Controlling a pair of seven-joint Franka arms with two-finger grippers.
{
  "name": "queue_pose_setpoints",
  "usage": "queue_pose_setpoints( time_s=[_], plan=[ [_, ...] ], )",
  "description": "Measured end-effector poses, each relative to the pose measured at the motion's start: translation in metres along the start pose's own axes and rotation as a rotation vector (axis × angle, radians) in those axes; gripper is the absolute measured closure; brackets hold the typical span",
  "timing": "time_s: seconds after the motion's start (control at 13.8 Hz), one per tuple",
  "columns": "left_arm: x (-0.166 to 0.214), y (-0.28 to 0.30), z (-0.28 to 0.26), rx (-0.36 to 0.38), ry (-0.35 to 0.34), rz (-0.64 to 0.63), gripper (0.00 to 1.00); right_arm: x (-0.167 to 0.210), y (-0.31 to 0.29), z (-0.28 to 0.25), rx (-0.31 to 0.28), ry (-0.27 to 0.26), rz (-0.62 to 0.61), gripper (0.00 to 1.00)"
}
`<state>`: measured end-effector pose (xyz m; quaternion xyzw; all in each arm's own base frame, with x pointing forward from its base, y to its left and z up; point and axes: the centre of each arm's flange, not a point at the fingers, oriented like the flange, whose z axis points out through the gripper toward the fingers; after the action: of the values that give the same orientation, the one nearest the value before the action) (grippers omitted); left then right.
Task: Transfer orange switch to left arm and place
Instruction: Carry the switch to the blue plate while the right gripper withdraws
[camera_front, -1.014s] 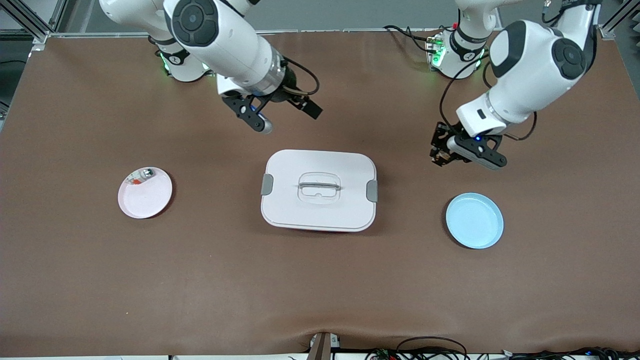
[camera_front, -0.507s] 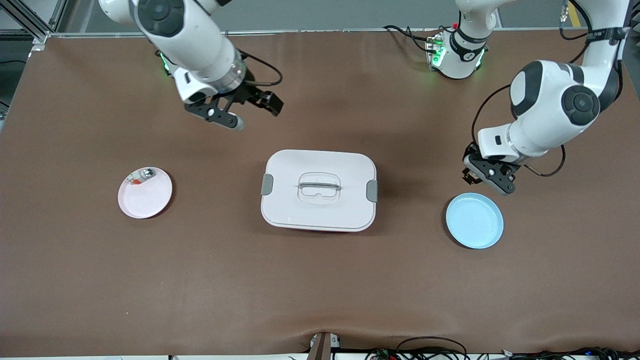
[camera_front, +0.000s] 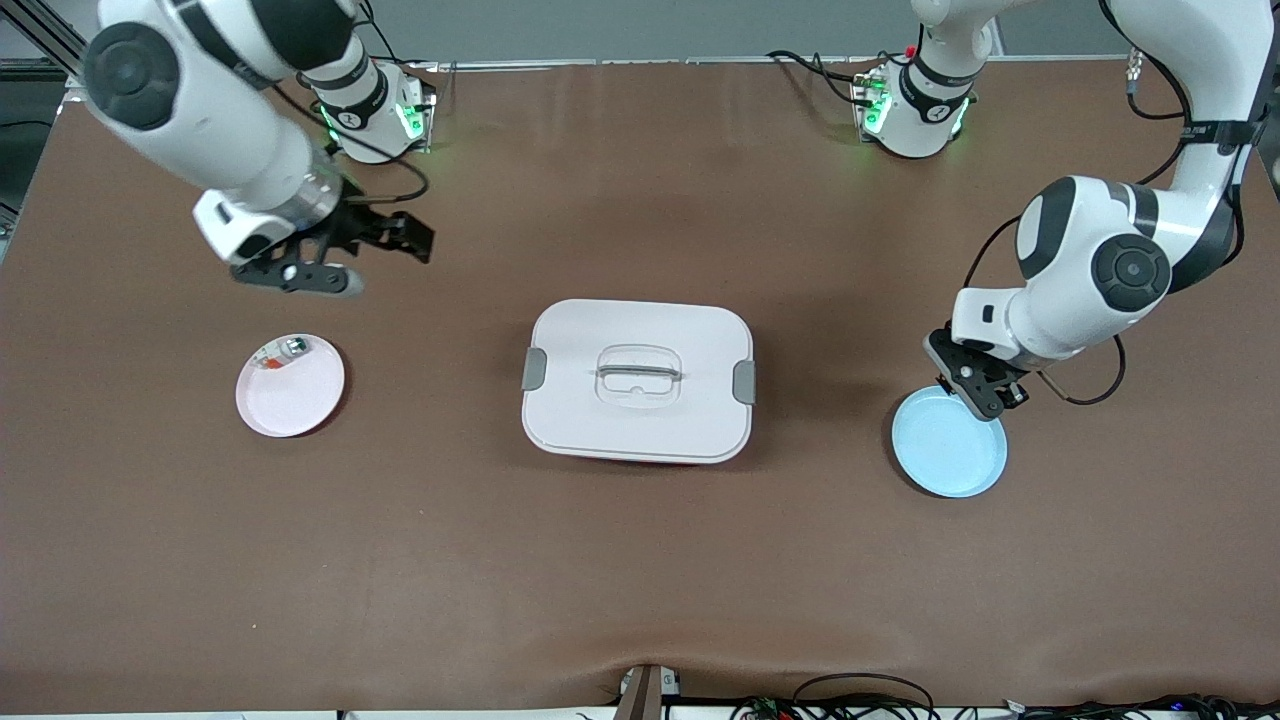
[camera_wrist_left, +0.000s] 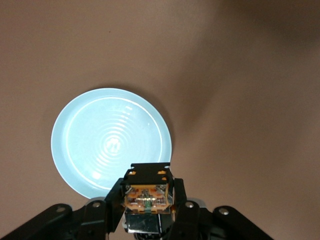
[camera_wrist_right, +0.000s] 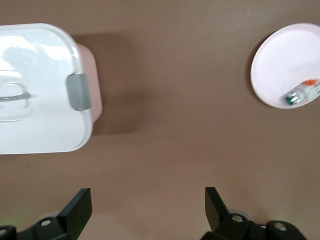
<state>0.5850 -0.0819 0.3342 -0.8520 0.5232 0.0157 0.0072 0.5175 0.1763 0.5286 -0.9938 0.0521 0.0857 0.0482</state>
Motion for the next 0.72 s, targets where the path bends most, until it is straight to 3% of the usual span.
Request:
queue_pose_setpoints(
  time_s=[0.51,0.72],
  plan=[
    [-0.010,-0.025,0.042,0.069,-0.004,0.300,0.58,0.041,0.126,-0.010,-0.004,0.040,-0.120,0.00],
    [-0.029,-0.040,0.066,0.076,0.002,0.368,0.58,0.049,0.158,-0.018,-0.062,0.077,-0.140,0.00]
  ],
)
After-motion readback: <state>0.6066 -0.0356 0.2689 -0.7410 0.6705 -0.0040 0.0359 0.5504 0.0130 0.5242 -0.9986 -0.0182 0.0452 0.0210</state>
